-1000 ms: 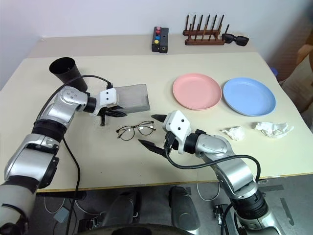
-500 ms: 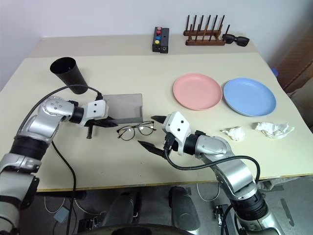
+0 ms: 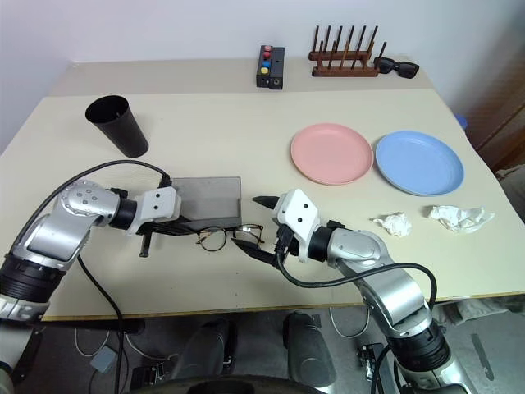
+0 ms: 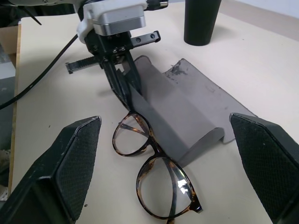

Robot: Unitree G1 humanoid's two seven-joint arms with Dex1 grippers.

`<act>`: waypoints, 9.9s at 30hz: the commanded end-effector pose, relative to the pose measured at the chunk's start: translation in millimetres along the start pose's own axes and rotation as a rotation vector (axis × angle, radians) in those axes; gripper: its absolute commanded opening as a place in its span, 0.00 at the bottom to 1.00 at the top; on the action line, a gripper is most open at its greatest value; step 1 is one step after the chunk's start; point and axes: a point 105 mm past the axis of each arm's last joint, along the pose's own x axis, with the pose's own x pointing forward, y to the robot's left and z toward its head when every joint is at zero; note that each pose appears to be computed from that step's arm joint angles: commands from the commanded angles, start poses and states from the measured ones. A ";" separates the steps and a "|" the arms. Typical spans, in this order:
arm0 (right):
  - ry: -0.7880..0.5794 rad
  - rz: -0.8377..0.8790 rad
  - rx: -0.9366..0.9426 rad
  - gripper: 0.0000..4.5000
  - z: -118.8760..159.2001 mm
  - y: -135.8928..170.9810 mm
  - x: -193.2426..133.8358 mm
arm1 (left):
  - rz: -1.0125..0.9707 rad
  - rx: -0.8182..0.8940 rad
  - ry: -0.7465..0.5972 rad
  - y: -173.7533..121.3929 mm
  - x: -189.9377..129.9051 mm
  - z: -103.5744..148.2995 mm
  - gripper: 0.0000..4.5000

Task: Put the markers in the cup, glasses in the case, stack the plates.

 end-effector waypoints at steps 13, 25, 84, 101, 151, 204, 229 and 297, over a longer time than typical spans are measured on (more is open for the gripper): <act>-0.050 0.003 -0.036 1.00 13.9 3.1 0.2 | 0.003 0.031 0.000 10.0 -9.4 3.6 0.02; -0.050 0.009 -0.038 1.00 14.0 2.9 1.2 | -0.018 -0.033 -0.010 3.8 -12.0 5.6 0.24; 0.282 0.029 -0.243 1.00 -22.6 -9.8 -8.6 | -0.100 0.203 -0.211 -20.8 -4.1 81.9 0.65; 0.280 -0.064 -0.225 1.00 -27.8 -11.7 -13.4 | -0.104 0.264 -0.104 -25.3 42.3 66.5 0.65; 0.290 -0.064 -0.233 1.00 -30.8 -17.2 -11.5 | 0.002 0.029 -0.012 37.8 -15.6 36.2 0.04; 0.292 -0.040 -0.241 1.00 -33.3 -16.9 -8.4 | 0.315 -0.035 -0.157 93.2 -33.8 48.7 0.00; 0.290 -0.043 -0.239 1.00 -33.9 -16.2 -8.2 | -0.067 0.078 -0.102 -2.6 2.6 46.2 0.00; 0.612 -0.040 -0.721 0.56 -39.3 -91.1 -105.6 | 0.087 -0.170 -0.612 -6.4 -0.8 89.2 0.00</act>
